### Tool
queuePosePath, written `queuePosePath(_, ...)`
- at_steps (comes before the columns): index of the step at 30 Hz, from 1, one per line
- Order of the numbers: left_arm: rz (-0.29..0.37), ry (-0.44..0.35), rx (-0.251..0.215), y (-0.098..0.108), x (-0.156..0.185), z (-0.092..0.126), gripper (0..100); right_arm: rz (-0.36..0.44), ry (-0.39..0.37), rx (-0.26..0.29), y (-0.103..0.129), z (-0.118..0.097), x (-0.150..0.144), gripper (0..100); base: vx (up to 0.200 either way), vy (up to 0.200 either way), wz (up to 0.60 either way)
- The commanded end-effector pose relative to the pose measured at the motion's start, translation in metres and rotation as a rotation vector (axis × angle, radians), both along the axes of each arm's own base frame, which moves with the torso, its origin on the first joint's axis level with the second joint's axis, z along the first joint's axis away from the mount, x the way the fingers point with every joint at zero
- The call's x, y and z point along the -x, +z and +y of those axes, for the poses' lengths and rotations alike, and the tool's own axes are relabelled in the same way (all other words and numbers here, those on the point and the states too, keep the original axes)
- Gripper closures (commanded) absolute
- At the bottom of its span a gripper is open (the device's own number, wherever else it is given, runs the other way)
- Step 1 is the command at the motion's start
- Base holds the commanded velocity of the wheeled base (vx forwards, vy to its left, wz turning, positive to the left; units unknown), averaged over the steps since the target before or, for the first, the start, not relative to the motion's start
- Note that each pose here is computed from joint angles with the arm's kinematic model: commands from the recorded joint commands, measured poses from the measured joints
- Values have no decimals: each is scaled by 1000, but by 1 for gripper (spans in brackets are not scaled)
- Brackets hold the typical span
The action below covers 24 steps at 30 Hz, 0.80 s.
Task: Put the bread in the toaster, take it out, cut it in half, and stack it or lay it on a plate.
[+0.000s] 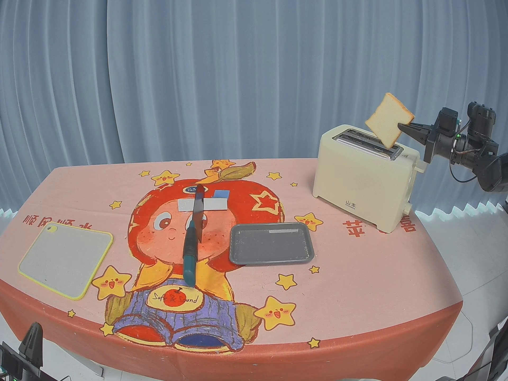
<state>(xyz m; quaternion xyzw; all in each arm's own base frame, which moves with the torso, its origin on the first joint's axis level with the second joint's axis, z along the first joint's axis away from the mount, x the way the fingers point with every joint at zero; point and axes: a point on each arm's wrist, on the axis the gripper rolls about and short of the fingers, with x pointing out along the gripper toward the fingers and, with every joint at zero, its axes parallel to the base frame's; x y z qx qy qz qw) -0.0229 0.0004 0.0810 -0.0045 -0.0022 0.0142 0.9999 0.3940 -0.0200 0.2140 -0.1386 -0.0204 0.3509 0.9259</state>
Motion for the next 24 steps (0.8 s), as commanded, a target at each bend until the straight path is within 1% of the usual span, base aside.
queuePosePath(1, 1, 1, 0, -5, 0, 0, 100, 4, 3, 0, -1, 1, 2, 100, 0, 0, 0)
queuePosePath(7, 1, 1, 0, -5, 0, 0, 100, 9, 10, 0, -2, 4, 4, 100, 0, 0, 0)
queuePosePath(10, 1, 1, 0, -5, 0, 0, 100, 24, 13, 1, -7, 5, 5, 100, 0, 0, 0)
queuePosePath(13, 1, 1, 0, -5, 0, 0, 100, 24, 15, 10, -9, 6, 6, 100, 0, 0, 0)
queuePosePath(20, 1, 1, 0, -5, 0, 0, 100, 33, 25, 10, -13, 9, 4, 100, 0, 0, 0)
queuePosePath(24, 1, 1, 0, -5, 0, 0, 100, 42, 46, 10, -16, 18, 4, 100, 0, 0, 0)
